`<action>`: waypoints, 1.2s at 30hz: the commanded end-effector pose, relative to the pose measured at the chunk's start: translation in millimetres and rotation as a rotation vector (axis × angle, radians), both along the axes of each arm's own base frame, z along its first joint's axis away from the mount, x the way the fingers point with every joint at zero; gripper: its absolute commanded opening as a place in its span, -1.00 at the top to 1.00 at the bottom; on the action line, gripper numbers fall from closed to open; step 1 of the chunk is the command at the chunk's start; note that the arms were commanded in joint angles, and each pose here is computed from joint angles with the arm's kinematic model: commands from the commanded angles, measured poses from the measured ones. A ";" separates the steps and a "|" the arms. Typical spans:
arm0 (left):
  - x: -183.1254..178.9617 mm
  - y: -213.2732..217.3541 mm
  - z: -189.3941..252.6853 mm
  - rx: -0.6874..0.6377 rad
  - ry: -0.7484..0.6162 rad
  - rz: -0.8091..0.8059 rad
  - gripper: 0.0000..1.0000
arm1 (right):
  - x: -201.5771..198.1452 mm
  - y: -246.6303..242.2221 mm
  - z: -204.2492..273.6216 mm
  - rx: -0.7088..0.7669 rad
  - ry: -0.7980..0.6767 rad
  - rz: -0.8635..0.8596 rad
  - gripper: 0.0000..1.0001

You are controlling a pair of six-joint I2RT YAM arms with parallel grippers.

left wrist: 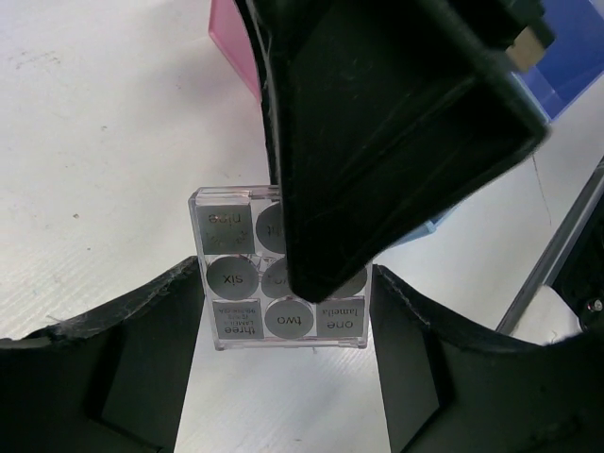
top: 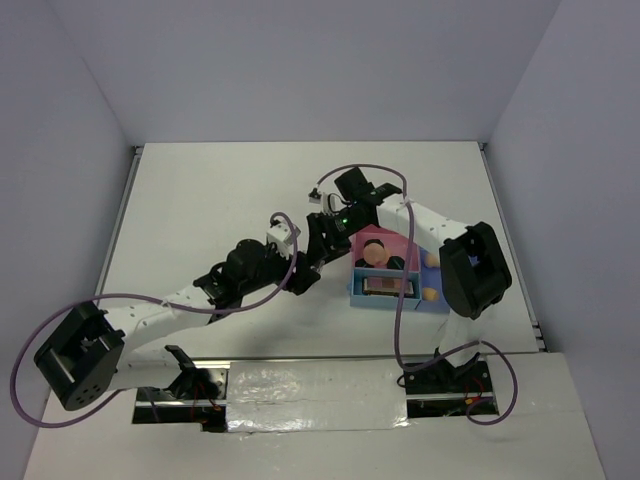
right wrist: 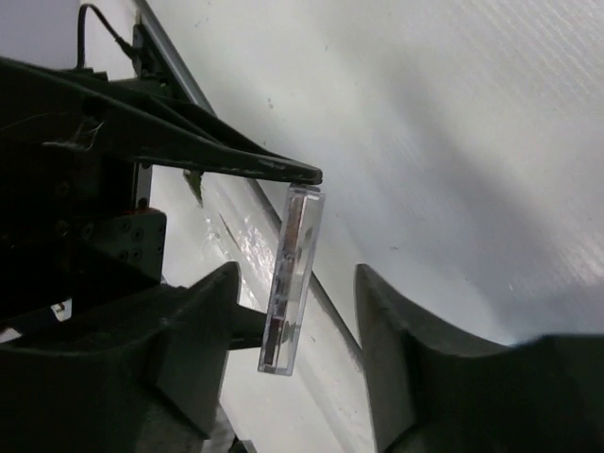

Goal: Organize the makeup

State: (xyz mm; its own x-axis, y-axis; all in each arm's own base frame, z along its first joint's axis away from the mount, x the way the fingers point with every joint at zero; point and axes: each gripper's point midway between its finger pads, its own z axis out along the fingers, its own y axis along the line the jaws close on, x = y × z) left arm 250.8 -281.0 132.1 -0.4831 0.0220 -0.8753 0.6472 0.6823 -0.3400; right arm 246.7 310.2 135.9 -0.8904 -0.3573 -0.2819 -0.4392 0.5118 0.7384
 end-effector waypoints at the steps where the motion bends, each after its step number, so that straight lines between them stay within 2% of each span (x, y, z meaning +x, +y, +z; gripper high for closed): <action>1: 13.9 -7.3 39.9 -0.063 -0.110 0.017 0.69 | 7.0 6.6 8.2 -0.014 -0.033 0.001 -0.14; 3: 14.2 -7.0 41.1 -0.062 -0.110 0.022 0.68 | 5.5 6.0 4.6 -0.025 -0.039 0.009 0.01; 6: 14.7 -7.3 44.1 -0.069 -0.109 0.028 0.59 | 3.2 4.5 5.3 -0.022 -0.048 0.025 0.46; 7: 14.8 -7.6 44.8 -0.070 -0.107 0.031 0.51 | 3.3 4.0 7.3 -0.019 -0.052 0.029 0.54; 8: 15.4 -8.0 47.2 -0.072 -0.104 0.038 0.28 | 3.1 4.4 9.8 -0.009 -0.064 0.042 0.66; 9: 16.2 -7.5 48.2 -0.070 -0.101 0.046 0.17 | 1.4 4.4 13.1 -0.003 -0.070 0.050 0.71; 10: 15.6 -8.7 49.7 -0.071 -0.098 0.044 -0.06 | 2.2 4.0 14.8 0.000 -0.078 0.052 0.75; 14: 14.2 -11.7 57.9 -0.059 -0.095 0.046 -0.39 | 9.2 0.6 25.6 0.006 -0.143 0.060 0.88; 15: 14.2 -9.6 57.3 -0.051 -0.092 0.056 -0.41 | 14.6 -4.5 26.0 0.000 -0.166 0.058 0.93; 16: 13.1 -7.6 60.1 -0.058 -0.095 0.062 -0.57 | 18.8 -8.2 28.7 -0.005 -0.191 0.054 0.96; 18: 10.8 -4.2 62.7 -0.071 -0.099 0.070 -0.74 | 33.4 -22.9 28.2 -0.047 -0.269 0.042 0.99; 19: 8.5 -2.5 63.2 -0.081 -0.097 0.073 -0.99 | 37.9 -28.7 29.2 -0.055 -0.302 0.047 0.99; 21: 8.9 10.2 66.6 -0.091 -0.115 0.128 -0.99 | 39.2 -44.2 33.3 -0.064 -0.339 0.069 1.00; 23: 3.6 19.7 67.0 -0.105 -0.111 0.154 -0.99 | 44.0 -63.4 41.4 -0.009 -0.419 0.137 0.96; 24: 3.7 24.7 67.5 -0.106 -0.116 0.176 -0.99 | 32.9 -74.4 47.4 0.016 -0.404 0.174 0.91; 25: 0.7 31.1 67.8 -0.113 -0.117 0.191 -0.99 | 34.6 -86.9 54.0 0.069 -0.486 0.244 0.86; 26: -0.1 35.4 65.6 -0.109 -0.113 0.207 -0.99 | 27.6 -96.5 54.7 0.066 -0.487 0.272 0.70; 27: 0.5 40.3 64.3 -0.103 -0.113 0.231 -0.99 | 27.3 -104.6 60.6 0.056 -0.547 0.286 0.64; 30: -2.9 50.8 61.2 -0.088 -0.111 0.258 -0.99 | 22.1 -130.6 58.0 -0.038 -0.704 0.362 0.65; 33: -5.3 59.4 58.0 -0.091 -0.110 0.288 -0.99 | 9.4 -148.1 52.6 -0.105 -0.799 0.450 0.66; 36: -5.7 64.4 54.5 -0.094 -0.104 0.310 -0.99 | 5.6 -161.6 40.9 -0.179 -0.821 0.476 0.66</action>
